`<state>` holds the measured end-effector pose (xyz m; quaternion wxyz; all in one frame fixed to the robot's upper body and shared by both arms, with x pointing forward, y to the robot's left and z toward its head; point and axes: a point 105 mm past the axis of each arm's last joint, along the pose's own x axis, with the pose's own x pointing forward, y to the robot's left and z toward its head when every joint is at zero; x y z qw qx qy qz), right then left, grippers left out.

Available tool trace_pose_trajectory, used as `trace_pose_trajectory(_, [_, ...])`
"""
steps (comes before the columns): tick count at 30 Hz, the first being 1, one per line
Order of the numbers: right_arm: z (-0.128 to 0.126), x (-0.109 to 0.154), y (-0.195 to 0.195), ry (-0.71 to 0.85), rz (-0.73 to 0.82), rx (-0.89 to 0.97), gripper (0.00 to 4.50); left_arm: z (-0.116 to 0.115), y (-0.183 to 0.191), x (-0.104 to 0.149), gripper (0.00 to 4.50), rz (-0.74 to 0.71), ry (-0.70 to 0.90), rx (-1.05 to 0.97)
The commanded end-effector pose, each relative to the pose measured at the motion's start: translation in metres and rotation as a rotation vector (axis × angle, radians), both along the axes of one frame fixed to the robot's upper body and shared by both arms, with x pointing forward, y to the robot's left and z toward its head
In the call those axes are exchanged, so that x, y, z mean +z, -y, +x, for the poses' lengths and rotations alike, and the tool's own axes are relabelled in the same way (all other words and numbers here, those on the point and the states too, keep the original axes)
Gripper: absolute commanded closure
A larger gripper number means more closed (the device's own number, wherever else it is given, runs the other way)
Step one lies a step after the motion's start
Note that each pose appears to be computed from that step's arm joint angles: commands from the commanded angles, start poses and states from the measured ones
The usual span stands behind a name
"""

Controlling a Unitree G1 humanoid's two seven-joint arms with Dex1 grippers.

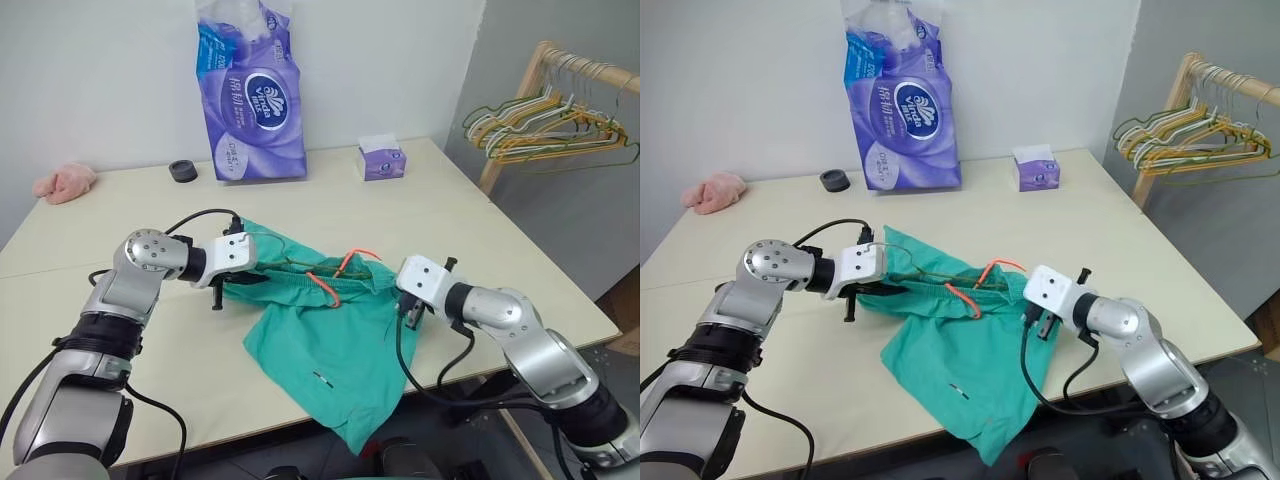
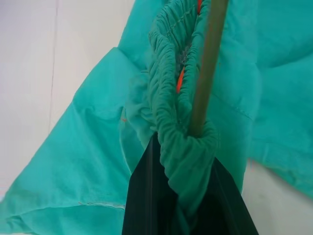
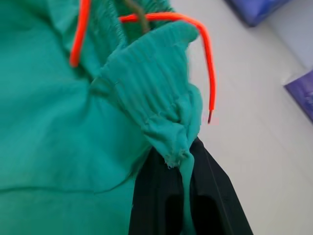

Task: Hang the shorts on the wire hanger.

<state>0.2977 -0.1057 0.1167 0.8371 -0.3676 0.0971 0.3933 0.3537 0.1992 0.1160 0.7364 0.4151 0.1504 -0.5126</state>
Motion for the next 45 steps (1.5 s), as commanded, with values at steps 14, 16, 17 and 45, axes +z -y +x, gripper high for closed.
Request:
trace_pose_trajectory(14, [0.003,0.037,-0.019,0.094,-0.031,0.102,4.46,0.005,0.022,0.009,4.5,0.04,0.098,-0.067])
trace_pose_trajectory(16, [0.005,0.04,-0.024,0.116,-0.051,0.126,4.46,0.004,0.024,0.007,4.5,0.064,0.102,-0.084])
trace_pose_trajectory(17, [0.005,0.042,-0.027,0.131,-0.064,0.142,4.46,0.003,0.025,0.006,4.5,0.077,0.105,-0.09])
trace_pose_trajectory(45, [-0.012,0.039,-0.018,0.029,-0.139,0.288,2.52,-0.003,0.044,0.001,4.5,0.059,0.104,-0.118])
